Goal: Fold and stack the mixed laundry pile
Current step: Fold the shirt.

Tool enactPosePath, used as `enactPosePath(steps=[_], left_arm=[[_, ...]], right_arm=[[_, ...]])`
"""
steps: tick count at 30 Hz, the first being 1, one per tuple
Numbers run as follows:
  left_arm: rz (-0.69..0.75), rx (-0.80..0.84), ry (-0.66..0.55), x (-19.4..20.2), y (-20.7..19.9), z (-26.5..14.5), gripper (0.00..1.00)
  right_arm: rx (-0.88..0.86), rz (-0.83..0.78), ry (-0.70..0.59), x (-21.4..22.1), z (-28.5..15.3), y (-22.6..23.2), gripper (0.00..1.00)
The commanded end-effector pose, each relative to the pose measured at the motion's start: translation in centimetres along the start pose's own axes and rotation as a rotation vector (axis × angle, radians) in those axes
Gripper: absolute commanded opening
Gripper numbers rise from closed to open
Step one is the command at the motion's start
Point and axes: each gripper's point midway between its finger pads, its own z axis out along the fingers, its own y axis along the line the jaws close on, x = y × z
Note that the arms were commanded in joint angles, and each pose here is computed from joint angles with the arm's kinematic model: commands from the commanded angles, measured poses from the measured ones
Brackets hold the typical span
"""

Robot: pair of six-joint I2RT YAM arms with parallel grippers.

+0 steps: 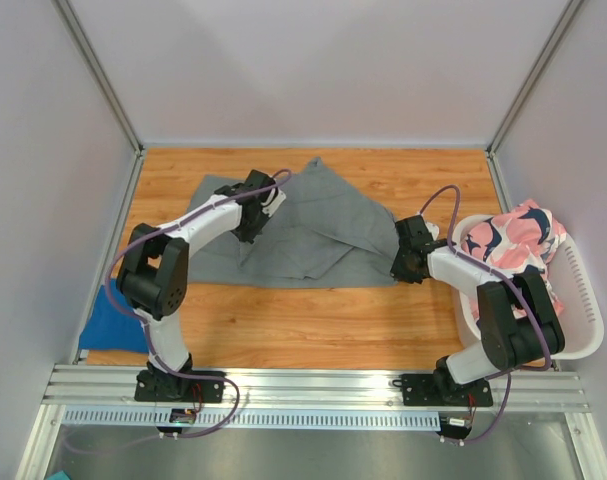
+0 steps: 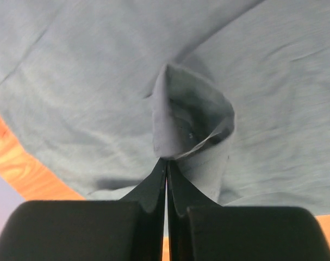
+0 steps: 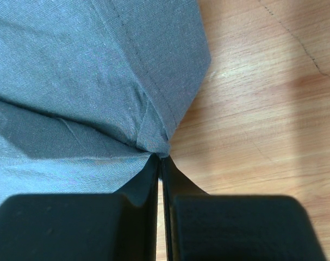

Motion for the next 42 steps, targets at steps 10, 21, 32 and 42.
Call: enactPosePath(steps=[10,21,32,42], left_arm=[[-0.122,-0.031,0.048,6.9,5.4,-1.4,0.11],[-0.197,-0.029,0.107,11.3,7.5,-3.0,0.38],[-0.275,0.078,0.045,8.3,6.9,-2.8,0.51],[-0.312,0.171,0.101,9.5,5.5,-1.4,0.61]], right_arm=[[0.087,-0.005,0.055,1.9,0.7,-2.2,0.0],[0.092,-0.011,0.046,1.6,0.4,-2.2,0.0],[0.076,-0.043,0.027,0.5,-1.1,-1.8,0.22],[0.05,-0.037,0.045,0.5,-0.9,-1.8,0.43]])
